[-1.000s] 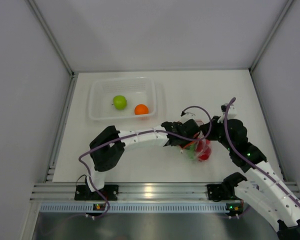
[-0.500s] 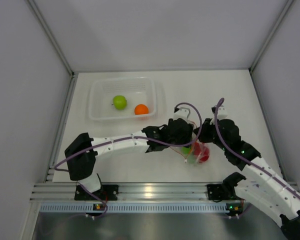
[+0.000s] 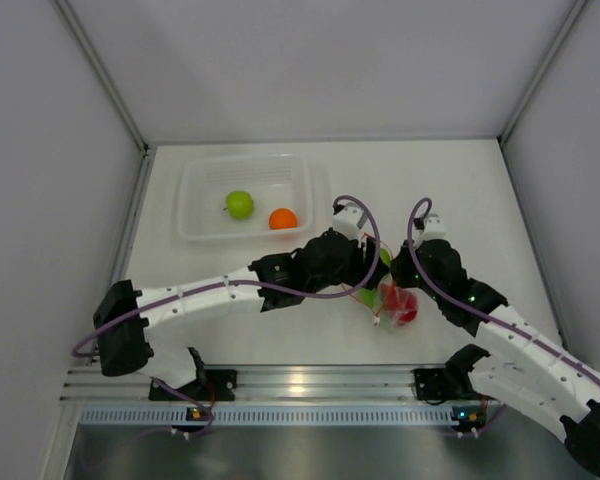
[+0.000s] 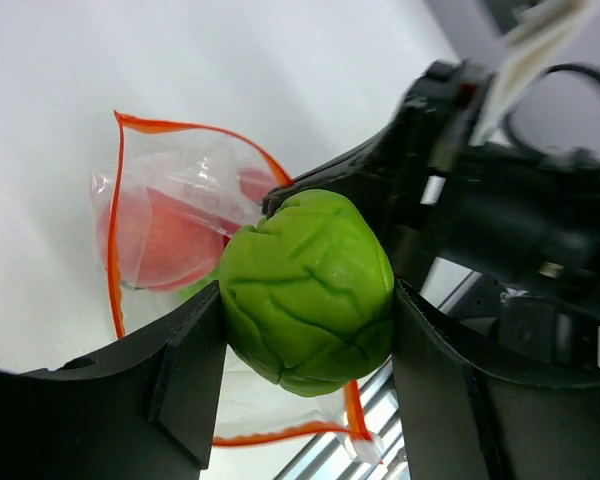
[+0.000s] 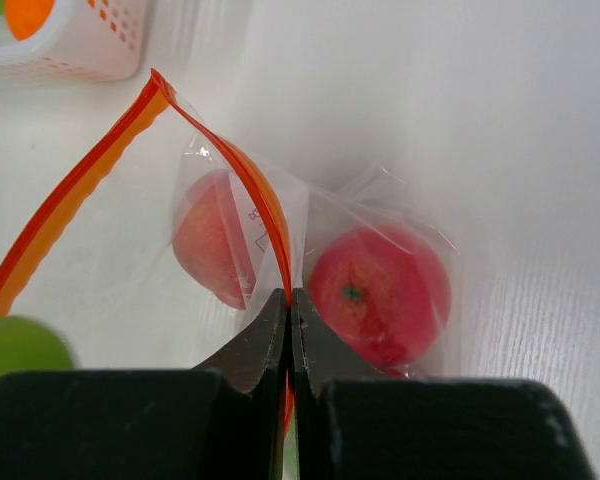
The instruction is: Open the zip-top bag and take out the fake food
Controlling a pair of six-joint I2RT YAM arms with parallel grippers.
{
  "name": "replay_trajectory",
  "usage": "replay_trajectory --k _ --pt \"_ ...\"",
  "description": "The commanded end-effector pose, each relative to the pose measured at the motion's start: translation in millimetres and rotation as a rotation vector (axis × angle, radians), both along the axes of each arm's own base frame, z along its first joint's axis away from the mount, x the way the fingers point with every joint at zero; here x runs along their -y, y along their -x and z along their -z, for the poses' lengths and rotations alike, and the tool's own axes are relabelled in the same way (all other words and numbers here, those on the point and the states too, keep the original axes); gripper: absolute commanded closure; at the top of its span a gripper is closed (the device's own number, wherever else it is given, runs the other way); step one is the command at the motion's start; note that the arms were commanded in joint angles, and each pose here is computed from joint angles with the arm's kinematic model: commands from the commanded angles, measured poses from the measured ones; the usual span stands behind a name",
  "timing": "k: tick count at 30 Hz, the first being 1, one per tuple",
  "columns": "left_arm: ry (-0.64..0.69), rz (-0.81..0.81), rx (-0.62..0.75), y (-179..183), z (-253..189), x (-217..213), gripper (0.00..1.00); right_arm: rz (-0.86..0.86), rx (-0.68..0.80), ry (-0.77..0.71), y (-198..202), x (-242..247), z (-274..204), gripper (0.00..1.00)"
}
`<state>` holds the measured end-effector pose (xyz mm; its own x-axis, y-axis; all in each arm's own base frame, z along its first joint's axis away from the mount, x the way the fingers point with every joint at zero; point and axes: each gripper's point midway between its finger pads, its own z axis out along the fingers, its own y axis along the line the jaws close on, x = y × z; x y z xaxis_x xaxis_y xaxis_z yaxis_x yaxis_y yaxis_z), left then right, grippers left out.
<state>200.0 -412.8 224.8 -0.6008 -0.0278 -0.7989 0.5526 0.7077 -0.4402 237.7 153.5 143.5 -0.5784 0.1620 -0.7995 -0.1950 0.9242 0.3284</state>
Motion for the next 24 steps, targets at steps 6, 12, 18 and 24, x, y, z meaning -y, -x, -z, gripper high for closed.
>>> replay_trajectory --k 6,12,18,24 --pt "0.170 -0.181 0.220 -20 -101 -60 1.00 0.099 0.075 0.021 -13 13 -24 1.00" --pt "0.069 -0.511 0.188 -69 -91 -147 1.00 0.111 0.106 0.009 -11 19 -38 1.00" --pt "-0.012 -0.733 0.104 -144 -67 -233 1.00 0.097 0.127 -0.012 -7 18 -51 1.00" --pt "-0.182 -0.944 0.053 -205 -34 -298 1.00 0.081 0.125 -0.029 -6 14 -54 1.00"
